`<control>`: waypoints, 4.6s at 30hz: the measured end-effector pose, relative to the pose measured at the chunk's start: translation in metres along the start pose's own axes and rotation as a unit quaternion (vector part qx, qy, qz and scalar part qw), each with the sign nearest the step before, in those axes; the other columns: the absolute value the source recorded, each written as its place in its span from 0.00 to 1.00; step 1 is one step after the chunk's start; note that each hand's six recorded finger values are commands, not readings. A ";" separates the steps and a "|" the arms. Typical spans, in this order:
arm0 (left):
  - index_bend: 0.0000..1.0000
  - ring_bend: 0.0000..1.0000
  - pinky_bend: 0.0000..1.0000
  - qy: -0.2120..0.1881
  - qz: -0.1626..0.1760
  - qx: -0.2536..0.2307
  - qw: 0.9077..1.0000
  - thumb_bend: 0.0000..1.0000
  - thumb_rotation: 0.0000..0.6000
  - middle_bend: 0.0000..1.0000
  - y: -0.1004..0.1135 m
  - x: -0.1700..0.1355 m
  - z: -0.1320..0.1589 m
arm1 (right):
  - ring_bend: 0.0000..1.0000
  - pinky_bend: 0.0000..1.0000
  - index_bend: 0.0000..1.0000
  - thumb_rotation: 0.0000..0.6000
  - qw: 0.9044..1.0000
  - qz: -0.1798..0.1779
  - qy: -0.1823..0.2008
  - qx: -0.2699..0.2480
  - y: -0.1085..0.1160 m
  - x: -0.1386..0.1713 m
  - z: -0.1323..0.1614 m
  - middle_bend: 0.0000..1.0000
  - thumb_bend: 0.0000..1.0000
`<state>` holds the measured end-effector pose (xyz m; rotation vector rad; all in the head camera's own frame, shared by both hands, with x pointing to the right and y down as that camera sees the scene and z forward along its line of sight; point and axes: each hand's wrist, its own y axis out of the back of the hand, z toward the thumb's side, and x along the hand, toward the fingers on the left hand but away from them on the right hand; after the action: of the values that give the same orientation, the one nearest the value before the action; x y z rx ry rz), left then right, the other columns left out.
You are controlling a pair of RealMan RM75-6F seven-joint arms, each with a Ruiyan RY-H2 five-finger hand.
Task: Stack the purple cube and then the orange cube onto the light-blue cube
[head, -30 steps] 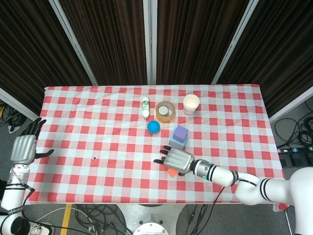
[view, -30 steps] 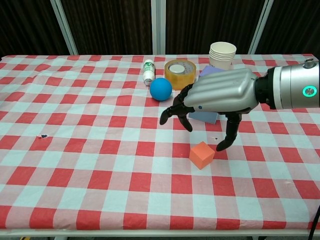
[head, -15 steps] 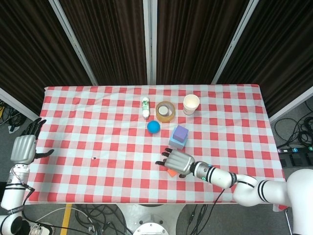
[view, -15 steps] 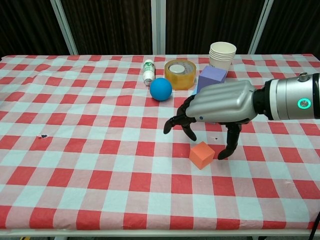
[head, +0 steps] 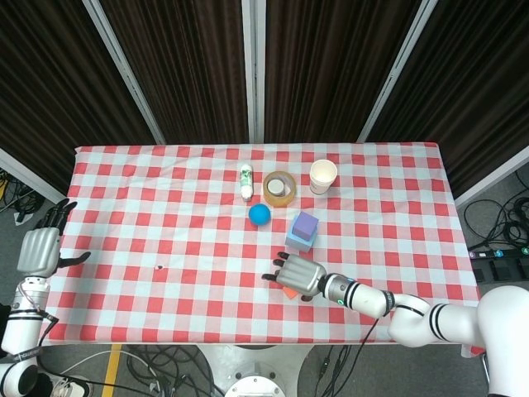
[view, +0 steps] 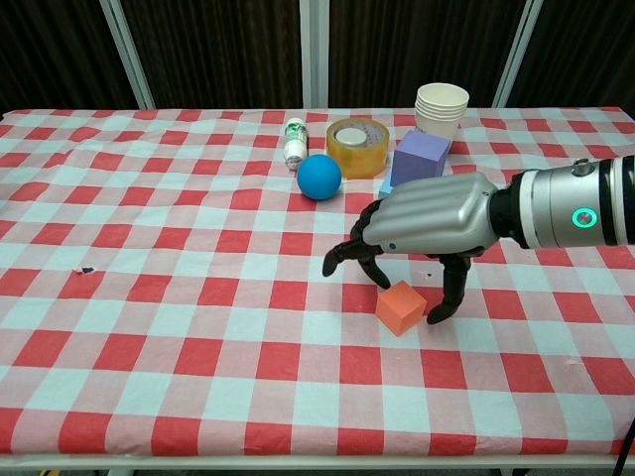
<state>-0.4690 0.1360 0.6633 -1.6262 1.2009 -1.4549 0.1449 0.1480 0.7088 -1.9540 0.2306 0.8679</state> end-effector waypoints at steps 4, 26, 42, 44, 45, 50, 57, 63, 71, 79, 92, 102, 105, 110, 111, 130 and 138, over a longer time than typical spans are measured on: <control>0.16 0.13 0.25 0.001 0.000 -0.002 1.000 0.11 1.00 0.17 0.000 0.000 -0.001 | 0.18 0.13 0.15 1.00 1.000 -0.001 0.001 -0.001 0.000 -0.004 0.001 0.45 0.06; 0.16 0.13 0.25 0.008 -0.004 -0.004 1.000 0.11 1.00 0.17 -0.002 0.000 -0.004 | 0.25 0.14 0.17 1.00 1.000 -0.009 0.000 -0.003 0.000 -0.011 0.002 0.54 0.16; 0.16 0.13 0.25 0.009 -0.007 -0.002 1.000 0.11 1.00 0.17 -0.004 0.000 -0.005 | 0.26 0.16 0.17 1.00 0.994 -0.104 0.017 0.005 0.076 0.003 -0.021 0.54 0.18; 0.16 0.13 0.25 0.008 -0.008 -0.002 1.000 0.11 1.00 0.17 -0.005 0.000 -0.005 | 0.26 0.17 0.17 1.00 0.992 -0.123 0.021 0.015 0.094 0.007 -0.028 0.54 0.18; 0.16 0.13 0.25 0.008 -0.008 -0.001 1.000 0.11 1.00 0.17 -0.005 0.000 -0.005 | 0.26 0.17 0.17 1.00 0.991 -0.131 0.023 0.020 0.102 0.009 -0.032 0.54 0.18; 0.17 0.13 0.25 0.006 -0.008 0.001 1.000 0.11 1.00 0.17 -0.006 0.000 -0.003 | 0.26 0.20 0.17 1.00 0.985 -0.165 0.014 0.057 0.139 0.023 -0.058 0.54 0.18; 0.16 0.13 0.25 0.006 -0.009 0.002 1.000 0.11 1.00 0.17 -0.007 0.000 -0.004 | 0.26 0.24 0.17 1.00 0.980 -0.161 0.011 0.118 0.149 0.036 -0.080 0.54 0.18; 0.16 0.13 0.25 0.008 -0.014 0.004 1.000 0.11 1.00 0.17 -0.010 0.000 -0.005 | 0.26 0.26 0.17 1.00 0.971 -0.156 0.028 0.180 0.149 0.047 -0.092 0.52 0.18; 0.16 0.13 0.25 0.010 -0.019 0.006 1.000 0.11 1.00 0.17 -0.014 0.001 -0.006 | 0.26 0.27 0.17 1.00 0.969 -0.140 0.037 0.203 0.137 0.057 -0.112 0.52 0.18; 0.16 0.13 0.25 0.014 -0.024 0.005 1.000 0.11 1.00 0.17 -0.017 0.002 -0.008 | 0.26 0.27 0.17 1.00 0.976 -0.125 0.033 0.174 0.119 0.059 -0.124 0.51 0.18; 0.17 0.13 0.25 0.021 -0.026 0.002 0.999 0.11 1.00 0.17 -0.020 0.004 -0.011 | 0.26 0.29 0.17 1.00 0.979 -0.110 0.038 0.169 0.124 0.053 -0.135 0.50 0.18; 0.17 0.13 0.25 0.028 -0.027 0.000 0.999 0.11 1.00 0.17 -0.022 0.006 -0.015 | 0.26 0.30 0.17 1.00 0.993 -0.072 0.031 0.091 0.127 0.033 -0.134 0.49 0.18; 0.17 0.13 0.25 0.029 -0.026 0.000 0.999 0.11 1.00 0.17 -0.022 0.007 -0.016 | 0.26 0.31 0.17 1.00 0.993 -0.064 0.031 0.096 0.131 0.029 -0.134 0.49 0.18; 0.17 0.13 0.25 0.036 -0.026 -0.004 0.999 0.11 1.00 0.17 -0.022 0.008 -0.020 | 0.26 0.31 0.17 1.00 0.991 -0.060 0.034 0.111 0.139 0.026 -0.135 0.49 0.18; 0.17 0.13 0.25 0.037 -0.026 -0.005 0.999 0.11 1.00 0.17 -0.023 0.008 -0.020 | 0.26 0.31 0.17 1.00 0.991 -0.058 0.035 0.113 0.140 0.026 -0.135 0.49 0.18; 0.17 0.13 0.25 0.050 -0.025 -0.004 0.998 0.11 1.00 0.17 -0.025 0.010 -0.027 | 0.26 0.33 0.17 1.00 0.990 -0.029 0.053 0.130 0.133 0.027 -0.140 0.49 0.18; 0.17 0.13 0.25 0.050 -0.026 -0.004 0.998 0.11 1.00 0.17 -0.026 0.010 -0.028 | 0.26 0.33 0.17 1.00 0.990 -0.022 0.056 0.130 0.126 0.024 -0.142 0.49 0.19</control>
<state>-0.4911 0.1393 0.6957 -1.6170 1.2297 -1.5823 0.1693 -0.0317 0.6477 -1.7581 0.3467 0.6645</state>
